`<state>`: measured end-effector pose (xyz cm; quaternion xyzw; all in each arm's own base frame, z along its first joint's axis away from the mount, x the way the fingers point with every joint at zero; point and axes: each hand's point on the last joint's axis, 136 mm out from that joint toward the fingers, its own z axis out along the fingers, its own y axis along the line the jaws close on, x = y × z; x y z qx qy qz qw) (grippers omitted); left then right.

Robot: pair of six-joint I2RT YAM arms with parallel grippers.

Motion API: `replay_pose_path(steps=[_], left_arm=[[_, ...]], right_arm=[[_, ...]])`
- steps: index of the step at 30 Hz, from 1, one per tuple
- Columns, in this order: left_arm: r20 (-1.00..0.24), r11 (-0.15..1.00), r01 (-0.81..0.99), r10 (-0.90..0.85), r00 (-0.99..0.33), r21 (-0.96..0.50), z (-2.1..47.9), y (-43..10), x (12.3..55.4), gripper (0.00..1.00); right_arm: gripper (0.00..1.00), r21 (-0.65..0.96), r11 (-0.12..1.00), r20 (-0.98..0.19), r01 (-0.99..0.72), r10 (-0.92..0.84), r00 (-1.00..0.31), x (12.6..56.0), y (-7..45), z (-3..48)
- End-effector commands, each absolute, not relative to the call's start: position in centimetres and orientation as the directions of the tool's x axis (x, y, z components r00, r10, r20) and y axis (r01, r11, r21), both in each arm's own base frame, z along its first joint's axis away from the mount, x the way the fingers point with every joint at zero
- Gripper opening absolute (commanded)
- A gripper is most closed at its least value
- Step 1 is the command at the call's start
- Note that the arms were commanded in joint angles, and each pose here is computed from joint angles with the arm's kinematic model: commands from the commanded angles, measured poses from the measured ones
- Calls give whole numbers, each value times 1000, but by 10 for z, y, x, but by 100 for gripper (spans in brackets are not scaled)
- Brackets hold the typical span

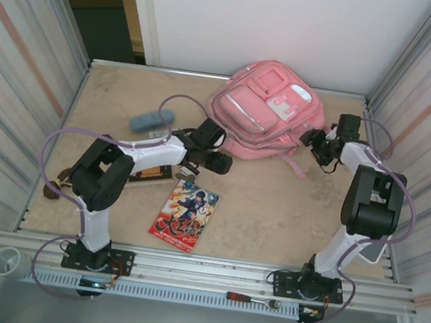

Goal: Pack the student bag

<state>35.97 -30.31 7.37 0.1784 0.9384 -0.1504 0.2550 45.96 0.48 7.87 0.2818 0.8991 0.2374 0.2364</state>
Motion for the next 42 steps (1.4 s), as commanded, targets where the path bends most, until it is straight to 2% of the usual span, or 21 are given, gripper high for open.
replay_pose_path(steps=[1,5,9,10,14,18,26,30,37,42], left_arm=[[-567,877,377,155,-809,-298,95,-327,376,81],[-547,865,371,140,-825,-338,90,-343,386,82],[-528,861,359,129,-839,-361,81,-352,395,82],[-525,860,355,123,-842,-367,79,-354,398,82],[-506,858,329,96,-857,-394,71,-352,412,82],[-479,851,305,73,-875,-427,62,-347,431,82],[-503,852,288,33,-864,-438,80,-320,474,81],[-550,867,284,14,-835,-410,103,-295,478,81],[-662,874,316,-8,-750,-369,147,-255,419,81],[-752,857,430,79,-654,-284,160,-268,365,76]], right_arm=[[63,572,680,-252,459,678,-690,483,-12,65],[61,630,645,-199,432,672,-713,509,-5,55],[53,695,604,-149,389,651,-744,525,11,49],[49,705,600,-148,377,645,-750,526,15,50],[20,737,582,-152,343,638,-755,524,23,63],[9,770,554,-174,315,658,-732,509,24,89],[5,828,488,-186,275,702,-688,458,57,126],[3,829,469,-189,303,747,-638,443,78,136],[3,836,460,-248,297,802,-544,426,99,176],[3,835,487,-301,257,795,-527,418,118,204]])
